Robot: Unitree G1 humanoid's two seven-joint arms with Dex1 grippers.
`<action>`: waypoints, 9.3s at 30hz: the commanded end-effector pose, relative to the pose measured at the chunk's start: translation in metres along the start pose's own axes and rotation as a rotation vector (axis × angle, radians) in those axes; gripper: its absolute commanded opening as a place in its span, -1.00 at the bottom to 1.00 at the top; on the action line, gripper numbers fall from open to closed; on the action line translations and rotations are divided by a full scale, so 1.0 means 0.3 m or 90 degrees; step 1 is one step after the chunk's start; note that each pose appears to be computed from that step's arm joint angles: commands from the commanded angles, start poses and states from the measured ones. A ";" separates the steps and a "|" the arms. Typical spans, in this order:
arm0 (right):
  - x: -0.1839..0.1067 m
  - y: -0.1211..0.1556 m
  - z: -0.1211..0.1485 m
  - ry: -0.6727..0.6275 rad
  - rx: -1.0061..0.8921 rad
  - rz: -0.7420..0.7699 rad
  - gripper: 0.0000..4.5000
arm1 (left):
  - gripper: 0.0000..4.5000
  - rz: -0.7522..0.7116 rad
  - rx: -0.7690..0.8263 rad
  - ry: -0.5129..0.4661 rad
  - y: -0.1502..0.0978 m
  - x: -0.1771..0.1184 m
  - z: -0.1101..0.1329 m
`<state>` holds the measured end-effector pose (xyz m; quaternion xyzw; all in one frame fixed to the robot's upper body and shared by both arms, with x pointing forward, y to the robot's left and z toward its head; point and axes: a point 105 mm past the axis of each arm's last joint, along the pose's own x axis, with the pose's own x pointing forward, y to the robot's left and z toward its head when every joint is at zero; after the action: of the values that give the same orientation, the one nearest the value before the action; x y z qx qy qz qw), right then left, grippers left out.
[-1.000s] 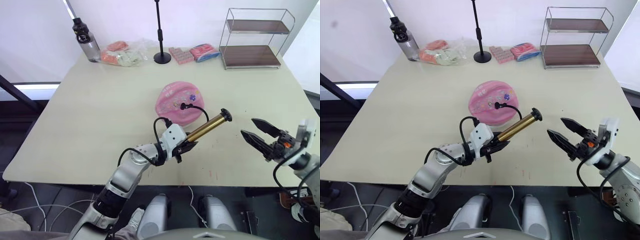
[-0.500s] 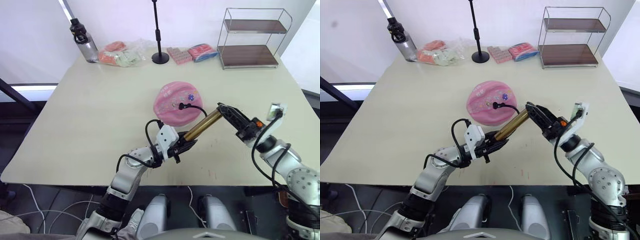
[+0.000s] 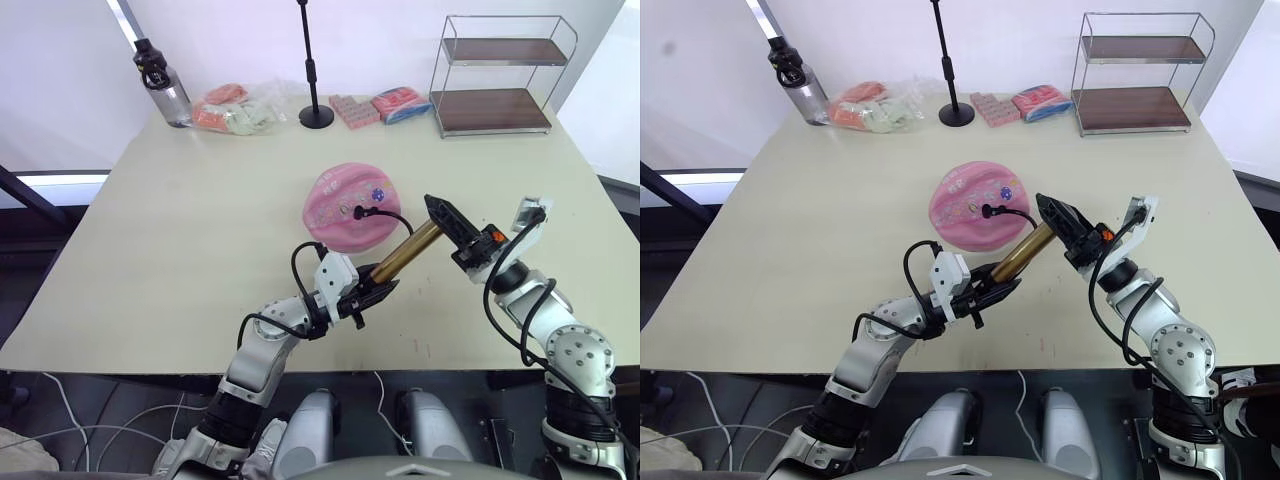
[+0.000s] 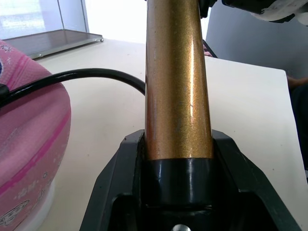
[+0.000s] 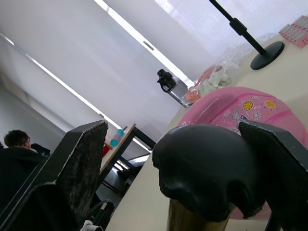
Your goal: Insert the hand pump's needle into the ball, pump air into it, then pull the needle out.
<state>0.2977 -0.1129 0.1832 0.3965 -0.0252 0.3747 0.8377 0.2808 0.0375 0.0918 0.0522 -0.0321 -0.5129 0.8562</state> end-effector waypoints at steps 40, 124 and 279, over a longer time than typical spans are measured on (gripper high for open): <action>0.022 0.084 0.006 0.023 -0.192 0.082 -0.18 | 0.62 0.015 -0.007 0.047 0.068 -0.050 -0.060; 0.003 0.202 0.203 0.100 -0.536 0.165 -0.18 | -0.55 -0.180 0.025 0.246 -0.030 0.202 -0.303; -0.117 -0.138 -0.011 0.338 -0.511 0.021 -0.24 | -0.55 -0.241 0.011 0.274 -0.118 0.228 -0.397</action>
<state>0.2976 -0.1481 0.1854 -0.0706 -0.0353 0.4410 0.8940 0.3138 -0.0410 0.0012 0.1597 0.0958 -0.6273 0.7562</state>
